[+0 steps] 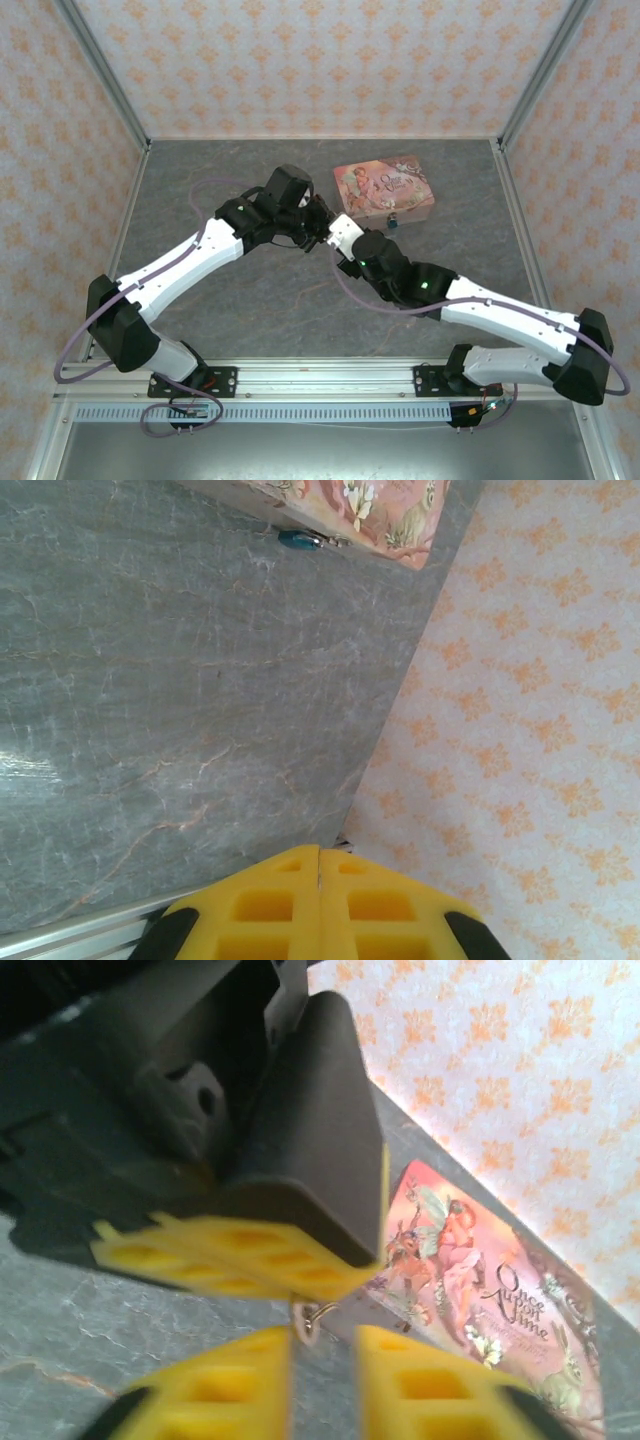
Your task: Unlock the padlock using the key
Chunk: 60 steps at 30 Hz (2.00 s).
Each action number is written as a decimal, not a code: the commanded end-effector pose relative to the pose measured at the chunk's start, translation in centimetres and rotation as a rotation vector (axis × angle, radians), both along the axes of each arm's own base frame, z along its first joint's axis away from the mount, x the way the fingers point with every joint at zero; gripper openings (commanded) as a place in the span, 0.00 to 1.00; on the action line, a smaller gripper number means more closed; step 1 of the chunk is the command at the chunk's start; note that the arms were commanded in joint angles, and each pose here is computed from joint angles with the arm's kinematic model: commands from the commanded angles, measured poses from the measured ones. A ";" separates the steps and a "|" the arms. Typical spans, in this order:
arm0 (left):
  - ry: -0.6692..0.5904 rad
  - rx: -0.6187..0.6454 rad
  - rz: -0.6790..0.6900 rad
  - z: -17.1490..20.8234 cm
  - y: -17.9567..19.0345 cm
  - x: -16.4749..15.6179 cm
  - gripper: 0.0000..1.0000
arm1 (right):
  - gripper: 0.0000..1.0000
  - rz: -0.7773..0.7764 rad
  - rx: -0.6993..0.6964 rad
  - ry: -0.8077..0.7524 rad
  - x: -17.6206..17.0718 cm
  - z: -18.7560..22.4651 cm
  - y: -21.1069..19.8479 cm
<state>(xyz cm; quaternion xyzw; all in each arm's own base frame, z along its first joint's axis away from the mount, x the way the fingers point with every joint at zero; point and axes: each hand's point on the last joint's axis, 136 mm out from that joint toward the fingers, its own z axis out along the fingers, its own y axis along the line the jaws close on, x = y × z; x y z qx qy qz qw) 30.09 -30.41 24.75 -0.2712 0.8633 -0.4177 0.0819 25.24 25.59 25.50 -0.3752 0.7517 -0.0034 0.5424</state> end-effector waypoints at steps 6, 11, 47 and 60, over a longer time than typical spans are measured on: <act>-0.300 0.068 -0.047 3.5 0.8 2.3 0.00 | 0.59 0.125 0.420 0.262 -2.9 2.0 -1.3; -0.581 0.067 -0.149 8.0 0.5 2.3 0.00 | 0.69 0.269 0.743 0.380 -3.7 5.1 -1.8; -1.176 -0.235 -0.392 18.4 -0.7 -4.1 0.00 | 0.40 0.670 1.212 0.413 -3.4 16.6 -0.7; -1.168 -0.240 -0.410 18.1 -1.1 -4.3 0.00 | 0.29 0.680 1.201 0.430 -3.1 16.7 -0.3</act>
